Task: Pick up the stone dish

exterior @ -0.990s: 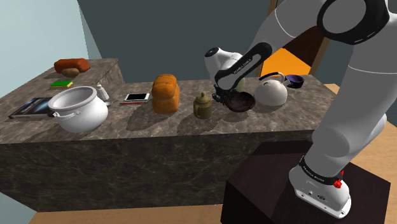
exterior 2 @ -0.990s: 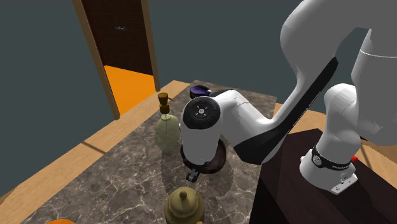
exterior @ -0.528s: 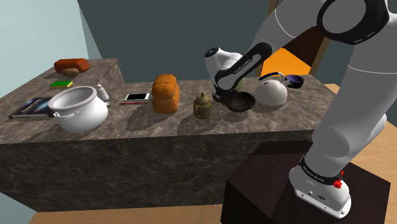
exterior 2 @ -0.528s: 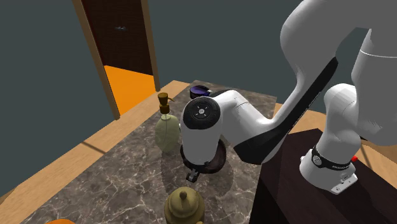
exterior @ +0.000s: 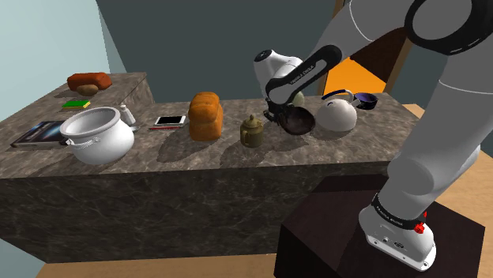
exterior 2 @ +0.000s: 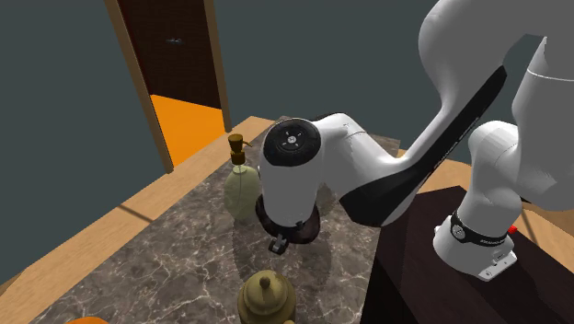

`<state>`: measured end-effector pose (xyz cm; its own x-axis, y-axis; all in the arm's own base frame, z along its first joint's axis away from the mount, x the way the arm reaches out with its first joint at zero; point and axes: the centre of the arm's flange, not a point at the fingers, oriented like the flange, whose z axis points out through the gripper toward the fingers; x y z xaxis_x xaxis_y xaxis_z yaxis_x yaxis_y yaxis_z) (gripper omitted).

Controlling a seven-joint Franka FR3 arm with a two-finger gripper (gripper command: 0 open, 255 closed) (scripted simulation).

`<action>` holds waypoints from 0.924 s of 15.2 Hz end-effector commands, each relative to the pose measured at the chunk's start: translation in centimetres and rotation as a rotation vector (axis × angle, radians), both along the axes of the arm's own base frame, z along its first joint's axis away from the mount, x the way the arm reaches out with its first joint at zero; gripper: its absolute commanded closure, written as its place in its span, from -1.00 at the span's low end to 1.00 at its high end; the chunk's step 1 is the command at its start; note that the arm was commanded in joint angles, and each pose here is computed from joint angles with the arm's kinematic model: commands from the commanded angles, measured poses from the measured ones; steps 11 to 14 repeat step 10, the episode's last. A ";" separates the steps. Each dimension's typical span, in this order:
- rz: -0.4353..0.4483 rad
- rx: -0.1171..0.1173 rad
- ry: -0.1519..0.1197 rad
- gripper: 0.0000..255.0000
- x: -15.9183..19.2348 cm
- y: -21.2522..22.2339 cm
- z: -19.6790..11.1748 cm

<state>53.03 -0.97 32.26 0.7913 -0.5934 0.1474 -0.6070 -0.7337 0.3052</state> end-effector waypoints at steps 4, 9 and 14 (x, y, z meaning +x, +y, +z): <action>0.000 0.000 0.000 1.00 0.0 0.0 2.7; 0.000 0.000 0.000 1.00 0.0 0.0 4.9; 0.000 0.000 0.000 1.00 0.0 0.0 4.9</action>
